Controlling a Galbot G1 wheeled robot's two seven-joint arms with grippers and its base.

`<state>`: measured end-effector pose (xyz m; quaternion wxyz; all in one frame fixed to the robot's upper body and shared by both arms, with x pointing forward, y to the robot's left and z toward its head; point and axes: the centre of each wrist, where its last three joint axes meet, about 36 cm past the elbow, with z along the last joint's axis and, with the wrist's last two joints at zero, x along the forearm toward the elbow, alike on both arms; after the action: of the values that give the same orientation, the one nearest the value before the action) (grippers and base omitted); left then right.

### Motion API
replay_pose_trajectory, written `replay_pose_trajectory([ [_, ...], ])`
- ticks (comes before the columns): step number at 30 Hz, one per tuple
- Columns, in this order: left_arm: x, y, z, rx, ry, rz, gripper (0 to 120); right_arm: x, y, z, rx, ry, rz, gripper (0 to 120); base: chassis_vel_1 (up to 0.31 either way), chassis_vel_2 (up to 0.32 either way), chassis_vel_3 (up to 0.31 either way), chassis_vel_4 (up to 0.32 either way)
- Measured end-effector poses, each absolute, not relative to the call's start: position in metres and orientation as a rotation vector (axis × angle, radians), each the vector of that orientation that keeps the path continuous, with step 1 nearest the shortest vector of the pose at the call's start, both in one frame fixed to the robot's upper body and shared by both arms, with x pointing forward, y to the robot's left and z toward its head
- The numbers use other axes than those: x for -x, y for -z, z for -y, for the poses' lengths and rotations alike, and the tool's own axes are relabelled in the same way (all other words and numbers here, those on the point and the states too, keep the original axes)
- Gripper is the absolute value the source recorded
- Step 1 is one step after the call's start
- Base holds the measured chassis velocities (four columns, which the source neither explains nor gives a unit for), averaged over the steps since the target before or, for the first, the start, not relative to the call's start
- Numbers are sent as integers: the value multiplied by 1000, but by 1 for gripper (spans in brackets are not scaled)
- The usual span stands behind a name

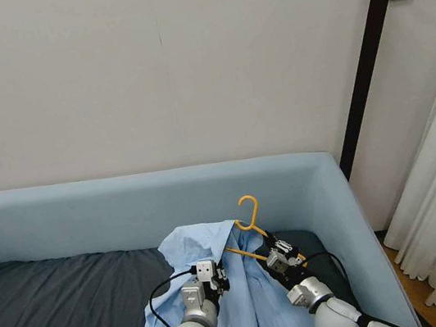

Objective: Pick up the clothes from the sofa and hang them on the clothes hanger.

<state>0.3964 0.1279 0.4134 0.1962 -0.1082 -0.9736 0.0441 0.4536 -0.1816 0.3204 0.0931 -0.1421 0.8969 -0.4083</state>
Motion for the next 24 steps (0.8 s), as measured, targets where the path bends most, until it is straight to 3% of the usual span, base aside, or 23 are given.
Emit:
replay_pose_trajectory([
  [10,-371,-419,-143,290,24,2701,53,-457,-313,184,403,1193,-2560,4,0,0,0,0],
  [12,-370,-420,-147,291,36,2707,54,-457,-312,184,404,1192,-2557,4,0,0,0,0],
  [17,-367,-431,-217,501,81,2902,80,-460,-308,185,398,1185,-2566,4,0,0,0,0],
  [19,-372,-438,-235,561,122,2934,85,-460,-307,185,396,1187,-2569,4,0,0,0,0],
  [20,-399,-464,-276,717,208,2981,97,-462,-307,186,396,1185,-2565,4,0,0,0,0],
  [24,-415,-483,-301,783,234,2994,98,-469,-310,180,404,1179,-2544,4,0,0,0,0],
])
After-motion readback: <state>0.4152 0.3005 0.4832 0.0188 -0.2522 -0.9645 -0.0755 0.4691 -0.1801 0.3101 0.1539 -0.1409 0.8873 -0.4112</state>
